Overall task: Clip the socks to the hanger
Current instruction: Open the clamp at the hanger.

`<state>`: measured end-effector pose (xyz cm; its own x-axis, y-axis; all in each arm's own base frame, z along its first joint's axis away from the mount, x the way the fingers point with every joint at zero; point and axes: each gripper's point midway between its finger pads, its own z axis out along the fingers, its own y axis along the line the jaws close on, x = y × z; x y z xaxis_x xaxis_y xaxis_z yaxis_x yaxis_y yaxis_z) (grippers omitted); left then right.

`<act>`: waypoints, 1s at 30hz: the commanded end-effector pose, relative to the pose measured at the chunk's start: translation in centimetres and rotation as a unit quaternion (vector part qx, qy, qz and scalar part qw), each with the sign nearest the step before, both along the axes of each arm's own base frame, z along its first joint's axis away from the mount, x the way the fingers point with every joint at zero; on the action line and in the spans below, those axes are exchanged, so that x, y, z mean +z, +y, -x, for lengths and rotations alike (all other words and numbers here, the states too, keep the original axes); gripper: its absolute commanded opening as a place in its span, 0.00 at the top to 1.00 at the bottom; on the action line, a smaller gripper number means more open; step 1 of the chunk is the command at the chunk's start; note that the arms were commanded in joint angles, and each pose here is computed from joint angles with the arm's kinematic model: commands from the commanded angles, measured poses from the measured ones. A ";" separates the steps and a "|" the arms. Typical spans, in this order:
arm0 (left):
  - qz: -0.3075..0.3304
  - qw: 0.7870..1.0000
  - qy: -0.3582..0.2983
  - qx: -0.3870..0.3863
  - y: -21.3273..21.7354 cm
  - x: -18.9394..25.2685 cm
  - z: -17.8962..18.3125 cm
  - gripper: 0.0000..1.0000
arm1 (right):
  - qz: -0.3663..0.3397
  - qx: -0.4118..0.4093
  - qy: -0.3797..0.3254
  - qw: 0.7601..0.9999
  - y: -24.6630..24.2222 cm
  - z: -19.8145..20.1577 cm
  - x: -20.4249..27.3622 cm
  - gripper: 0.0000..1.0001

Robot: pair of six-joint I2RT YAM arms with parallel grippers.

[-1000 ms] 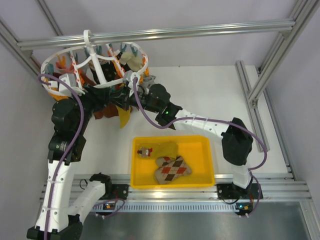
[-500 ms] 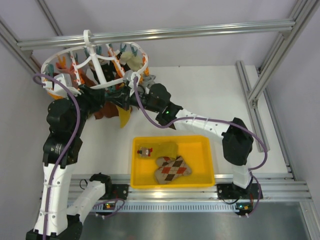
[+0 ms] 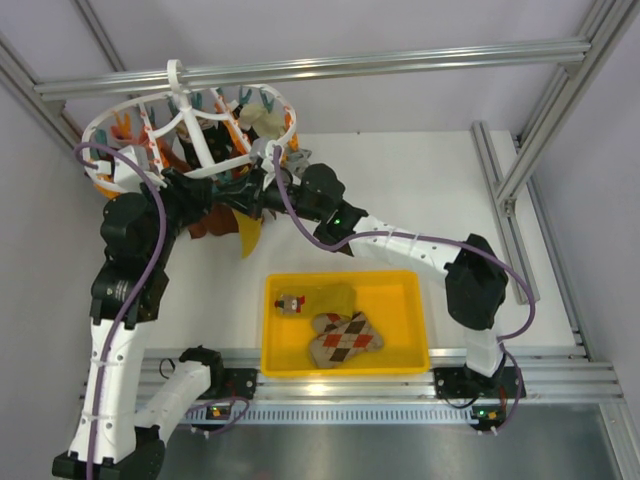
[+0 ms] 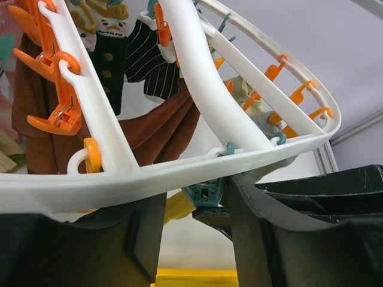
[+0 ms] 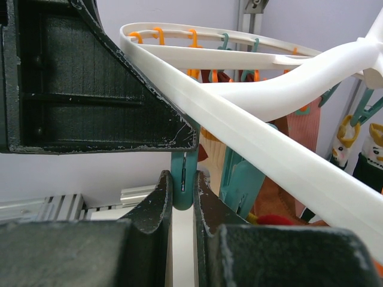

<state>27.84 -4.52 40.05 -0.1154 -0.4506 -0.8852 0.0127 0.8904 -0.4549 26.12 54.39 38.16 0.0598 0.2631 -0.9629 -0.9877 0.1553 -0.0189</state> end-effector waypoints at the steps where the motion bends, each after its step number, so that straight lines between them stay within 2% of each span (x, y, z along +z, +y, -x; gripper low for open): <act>1: 0.015 0.999 -0.045 0.009 0.2 2.1 -0.7 0.51 | -0.049 0.070 -0.053 0.995 -1.7 4.3 5.3 1.00; 19: 0.062 0.995 -0.074 0.002 -0.6 2.7 -2.0 0.50 | -0.032 0.071 -0.067 0.995 -1.6 4.4 4.1 1.00; 27: 0.064 0.994 -0.086 0.013 -0.2 3.1 -2.1 0.60 | -0.027 0.076 -0.069 0.994 -1.5 4.6 3.7 1.00; 30: 0.059 0.994 -0.091 0.018 0.1 3.3 -2.0 0.60 | -0.025 0.078 -0.071 0.994 -1.6 4.7 3.6 1.00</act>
<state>29.08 -5.55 39.41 -0.1030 -0.5361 -0.8379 0.0430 0.8392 -0.5422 26.09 53.99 38.29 0.0969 0.2694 -0.9581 -0.9863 0.1548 -0.0562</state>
